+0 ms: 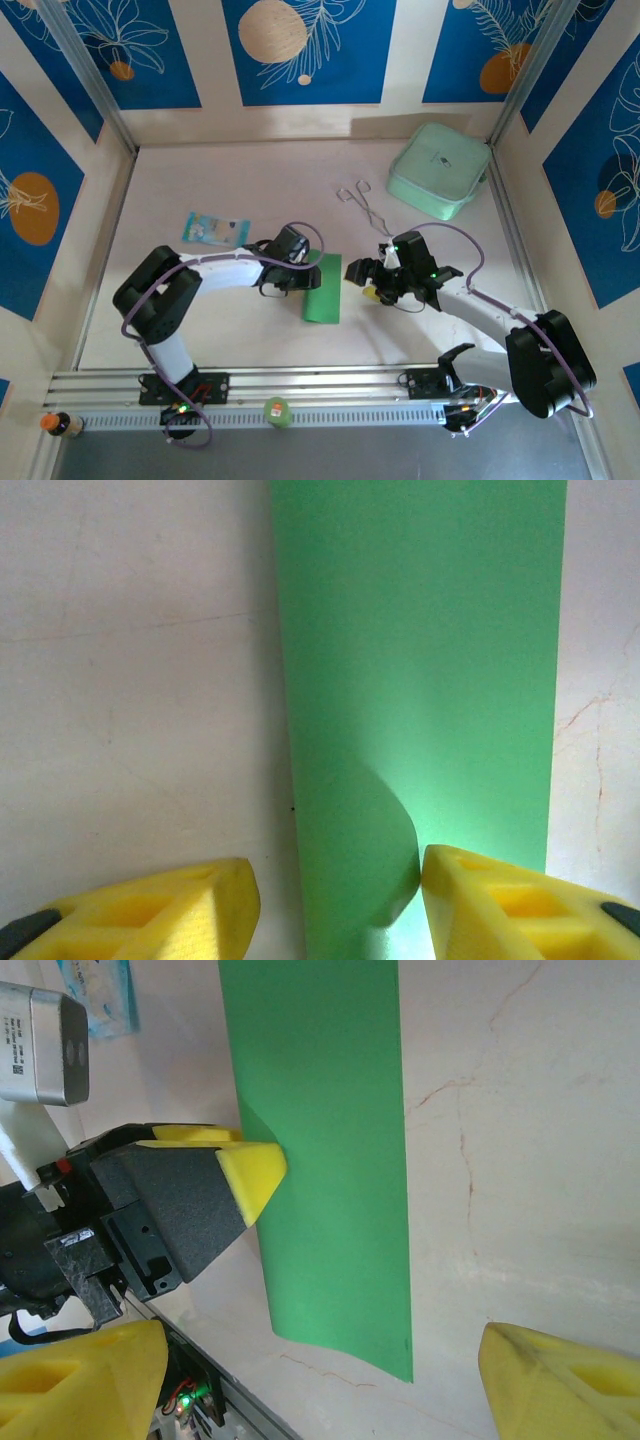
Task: Fold a paper plane with a square sheet of paper (pick it up from the middle)
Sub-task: First fold the square sheet of paper in half at the center of the table.
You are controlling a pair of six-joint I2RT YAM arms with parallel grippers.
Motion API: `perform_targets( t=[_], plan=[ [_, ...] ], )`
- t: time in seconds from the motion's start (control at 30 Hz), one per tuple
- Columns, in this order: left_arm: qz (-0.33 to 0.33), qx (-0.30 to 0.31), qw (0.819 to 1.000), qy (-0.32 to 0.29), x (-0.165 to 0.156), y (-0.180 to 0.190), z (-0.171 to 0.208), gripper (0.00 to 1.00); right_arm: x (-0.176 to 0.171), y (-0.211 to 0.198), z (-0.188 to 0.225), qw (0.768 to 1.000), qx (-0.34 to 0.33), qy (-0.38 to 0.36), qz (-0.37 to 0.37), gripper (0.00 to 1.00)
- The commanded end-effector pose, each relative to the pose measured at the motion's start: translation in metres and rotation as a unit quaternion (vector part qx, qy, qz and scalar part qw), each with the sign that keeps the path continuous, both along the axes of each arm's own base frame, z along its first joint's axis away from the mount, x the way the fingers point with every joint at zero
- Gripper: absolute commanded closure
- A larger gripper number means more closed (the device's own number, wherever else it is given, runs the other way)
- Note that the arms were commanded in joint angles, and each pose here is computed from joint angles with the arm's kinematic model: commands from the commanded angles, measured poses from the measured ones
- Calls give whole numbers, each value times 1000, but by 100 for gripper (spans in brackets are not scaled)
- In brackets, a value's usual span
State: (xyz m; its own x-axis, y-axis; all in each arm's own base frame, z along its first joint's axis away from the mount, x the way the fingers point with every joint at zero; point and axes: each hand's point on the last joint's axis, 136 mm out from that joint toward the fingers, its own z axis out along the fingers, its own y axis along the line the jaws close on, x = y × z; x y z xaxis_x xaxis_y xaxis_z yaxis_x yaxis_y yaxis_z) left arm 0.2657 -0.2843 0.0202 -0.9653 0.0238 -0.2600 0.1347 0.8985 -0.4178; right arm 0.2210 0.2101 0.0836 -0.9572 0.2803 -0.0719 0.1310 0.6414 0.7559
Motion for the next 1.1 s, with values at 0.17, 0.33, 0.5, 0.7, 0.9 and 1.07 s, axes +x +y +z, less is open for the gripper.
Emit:
perform_targets(
  t=[0.17,0.33,0.5,0.7,0.9,1.07],
  plan=[
    [4,54,998,19,-2,16,-39,46,2,3,3,1000,0,1,2,18],
    [8,54,998,19,-1,16,-39,47,2,3,1,1000,-1,4,1,18],
    [10,40,999,22,-1,11,-39,47,2,3,0,1000,-2,5,1,18],
    [12,43,999,27,-1,11,-42,46,2,3,0,1000,-2,5,0,18],
    [13,52,998,25,1,12,-43,45,2,4,0,1000,-2,7,0,18],
    [4,54,998,25,0,12,-44,45,1,3,-1,1000,-4,9,0,18]
  ],
)
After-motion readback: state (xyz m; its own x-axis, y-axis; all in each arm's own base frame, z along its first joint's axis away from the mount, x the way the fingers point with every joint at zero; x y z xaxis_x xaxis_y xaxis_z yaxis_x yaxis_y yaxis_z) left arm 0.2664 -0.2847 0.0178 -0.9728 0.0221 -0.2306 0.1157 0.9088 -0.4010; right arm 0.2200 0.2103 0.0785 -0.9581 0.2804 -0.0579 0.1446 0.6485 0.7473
